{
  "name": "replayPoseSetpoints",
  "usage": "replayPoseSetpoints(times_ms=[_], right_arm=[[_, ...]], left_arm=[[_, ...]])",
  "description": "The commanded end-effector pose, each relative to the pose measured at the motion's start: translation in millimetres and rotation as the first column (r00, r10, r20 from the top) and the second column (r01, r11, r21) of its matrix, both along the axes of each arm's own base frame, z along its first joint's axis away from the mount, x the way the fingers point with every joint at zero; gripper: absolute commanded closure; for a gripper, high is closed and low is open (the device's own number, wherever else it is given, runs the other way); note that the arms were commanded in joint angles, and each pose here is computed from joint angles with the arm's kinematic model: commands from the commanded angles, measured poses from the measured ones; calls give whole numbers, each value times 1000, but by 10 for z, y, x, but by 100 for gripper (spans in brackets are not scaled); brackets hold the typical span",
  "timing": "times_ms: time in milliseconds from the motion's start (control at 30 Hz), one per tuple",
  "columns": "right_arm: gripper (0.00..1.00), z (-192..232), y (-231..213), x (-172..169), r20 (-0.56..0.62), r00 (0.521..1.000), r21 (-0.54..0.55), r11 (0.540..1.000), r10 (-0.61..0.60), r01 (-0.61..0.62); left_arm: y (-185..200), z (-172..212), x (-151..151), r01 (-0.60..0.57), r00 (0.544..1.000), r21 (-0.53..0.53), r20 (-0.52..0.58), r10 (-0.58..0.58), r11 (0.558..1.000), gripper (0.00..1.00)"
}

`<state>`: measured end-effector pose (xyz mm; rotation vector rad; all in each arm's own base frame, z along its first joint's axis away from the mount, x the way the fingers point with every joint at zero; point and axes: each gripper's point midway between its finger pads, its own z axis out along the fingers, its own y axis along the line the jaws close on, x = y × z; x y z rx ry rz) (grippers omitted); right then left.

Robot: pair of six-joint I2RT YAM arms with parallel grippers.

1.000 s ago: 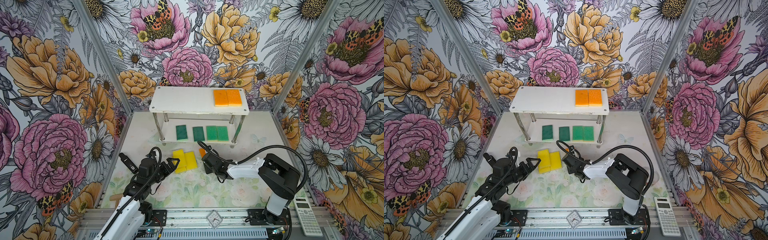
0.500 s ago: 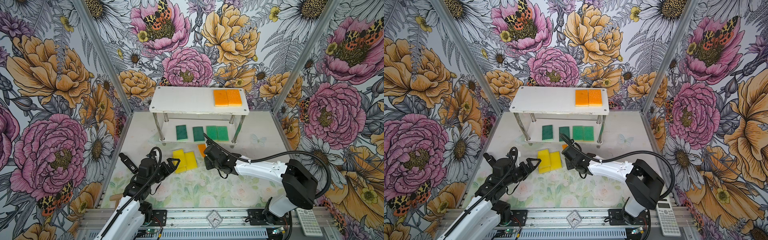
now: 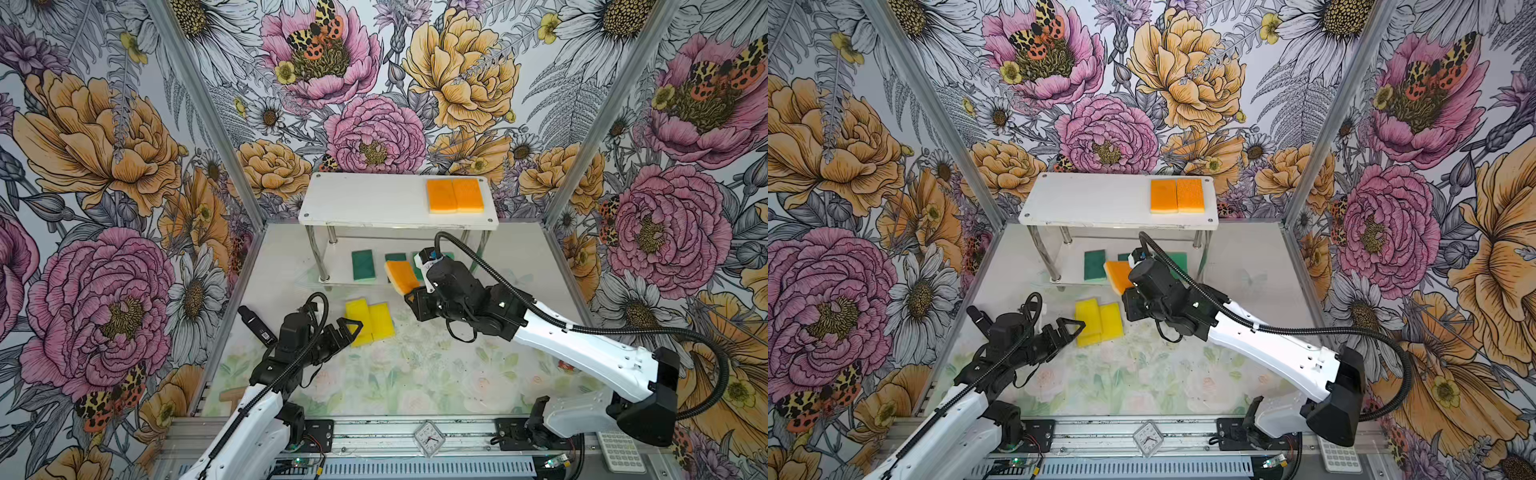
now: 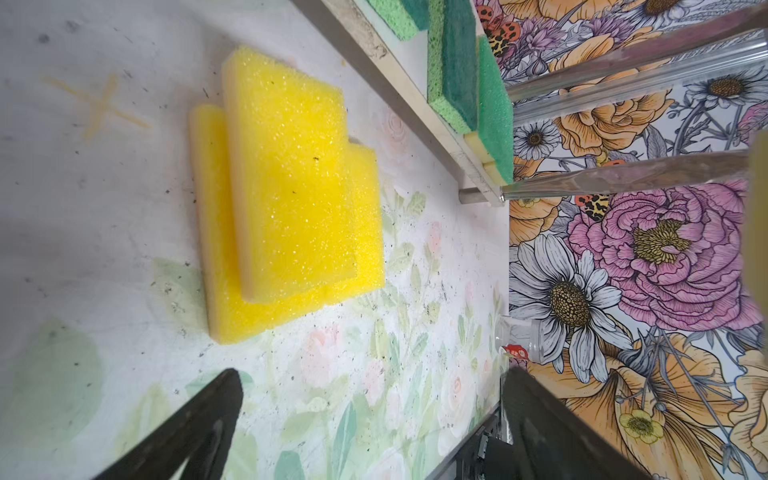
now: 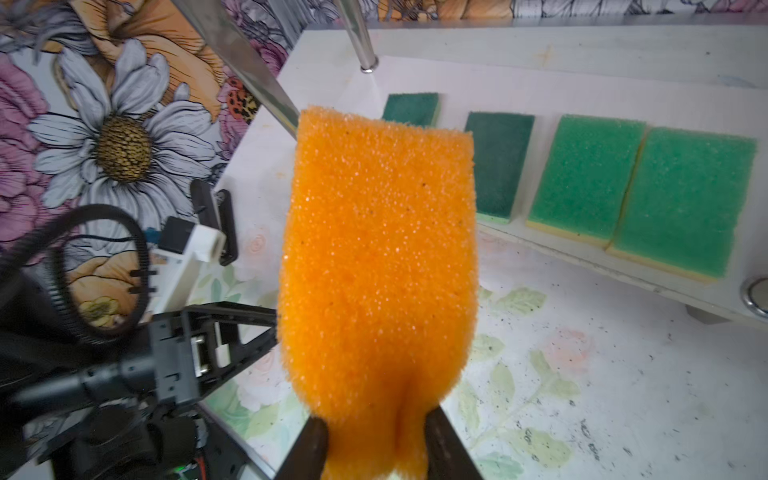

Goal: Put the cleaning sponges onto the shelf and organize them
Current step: 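Lift the orange sponge with the right gripper up toward the top shelf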

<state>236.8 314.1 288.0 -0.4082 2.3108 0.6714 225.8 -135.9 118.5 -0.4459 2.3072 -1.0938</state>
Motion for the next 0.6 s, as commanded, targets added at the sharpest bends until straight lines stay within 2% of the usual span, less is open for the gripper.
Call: replayPoseSetpoints(times_ms=[0, 267, 400, 567], right_arm=[[67, 433, -33, -152, 29, 999, 43, 999, 17, -18], [66, 1279, 57, -115, 156, 988, 133, 991, 5, -26], [63, 1637, 31, 94, 257, 964, 129, 991, -75, 43], [62, 1910, -25, 460, 362, 906, 120, 975, -220, 189]], left_arm=[[-77, 205, 37, 67, 996, -9, 67, -66, 998, 1], [-125, 210, 42, 101, 993, -18, 71, -100, 995, 1], [-137, 222, 41, 108, 992, -24, 74, -106, 994, 1], [-137, 220, 34, 108, 992, -29, 75, -106, 994, 1]])
